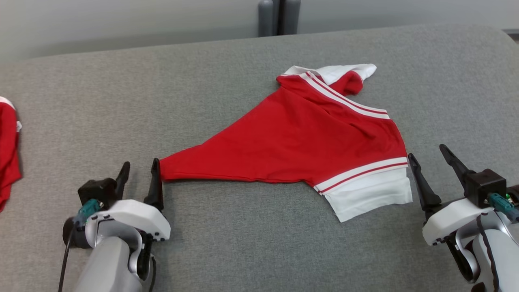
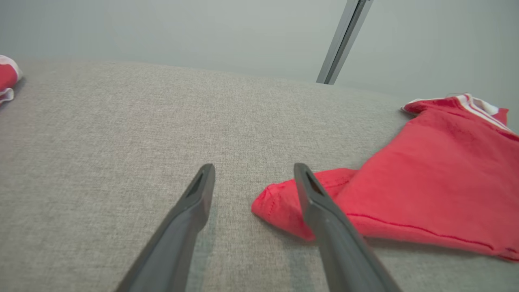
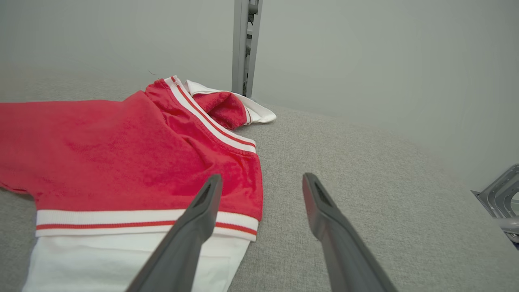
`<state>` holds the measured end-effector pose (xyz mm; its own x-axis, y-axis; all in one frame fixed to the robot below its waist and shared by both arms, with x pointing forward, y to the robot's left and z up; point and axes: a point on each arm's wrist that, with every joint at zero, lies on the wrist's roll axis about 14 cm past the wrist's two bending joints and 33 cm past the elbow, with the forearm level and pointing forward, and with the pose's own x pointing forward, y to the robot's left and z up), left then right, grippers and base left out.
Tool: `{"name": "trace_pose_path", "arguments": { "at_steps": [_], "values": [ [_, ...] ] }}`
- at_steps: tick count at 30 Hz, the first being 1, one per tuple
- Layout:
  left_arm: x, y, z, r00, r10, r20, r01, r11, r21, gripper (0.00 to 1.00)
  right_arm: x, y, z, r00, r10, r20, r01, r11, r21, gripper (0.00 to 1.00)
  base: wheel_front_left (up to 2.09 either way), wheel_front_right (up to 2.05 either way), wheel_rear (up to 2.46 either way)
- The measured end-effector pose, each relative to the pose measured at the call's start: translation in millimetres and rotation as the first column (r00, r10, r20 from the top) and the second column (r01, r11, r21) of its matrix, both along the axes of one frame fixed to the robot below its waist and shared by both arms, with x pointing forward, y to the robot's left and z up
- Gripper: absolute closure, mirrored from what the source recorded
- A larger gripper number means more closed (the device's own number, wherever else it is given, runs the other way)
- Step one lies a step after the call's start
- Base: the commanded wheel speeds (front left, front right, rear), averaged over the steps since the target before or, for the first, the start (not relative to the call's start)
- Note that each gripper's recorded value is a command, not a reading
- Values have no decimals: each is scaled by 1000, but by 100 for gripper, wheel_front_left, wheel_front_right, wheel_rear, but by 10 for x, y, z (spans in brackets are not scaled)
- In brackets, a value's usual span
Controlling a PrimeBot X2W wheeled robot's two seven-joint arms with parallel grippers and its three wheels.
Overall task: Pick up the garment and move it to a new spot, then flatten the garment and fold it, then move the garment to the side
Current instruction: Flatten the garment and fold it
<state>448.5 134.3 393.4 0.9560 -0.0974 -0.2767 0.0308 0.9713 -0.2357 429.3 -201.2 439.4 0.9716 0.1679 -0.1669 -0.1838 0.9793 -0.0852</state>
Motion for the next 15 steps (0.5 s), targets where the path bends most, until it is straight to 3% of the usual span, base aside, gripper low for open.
{"name": "trace_pose_path", "arguments": {
  "at_steps": [8, 9, 11, 15],
  "values": [
    [34, -180, -394, 987, -101, -125, 113, 989, 92, 0, 18, -126, -83, 999, -37, -22, 37, 999, -4, 0, 0, 0, 0],
    [29, -168, -422, 986, -98, -137, 113, 988, 105, 30, 17, -129, -81, 999, -38, -21, 38, 999, -4, 0, 0, 0, 0],
    [23, -170, -430, 985, -98, -145, 114, 987, 111, 100, 20, -127, -59, 999, -40, -15, 40, 999, -1, 0, 0, 0, 0],
    [61, -41, -223, 996, -26, -84, 34, 996, 88, 100, 36, -46, 19, 999, -33, 7, 33, 999, 25, 0, 0, 0, 0]
  ]
}}
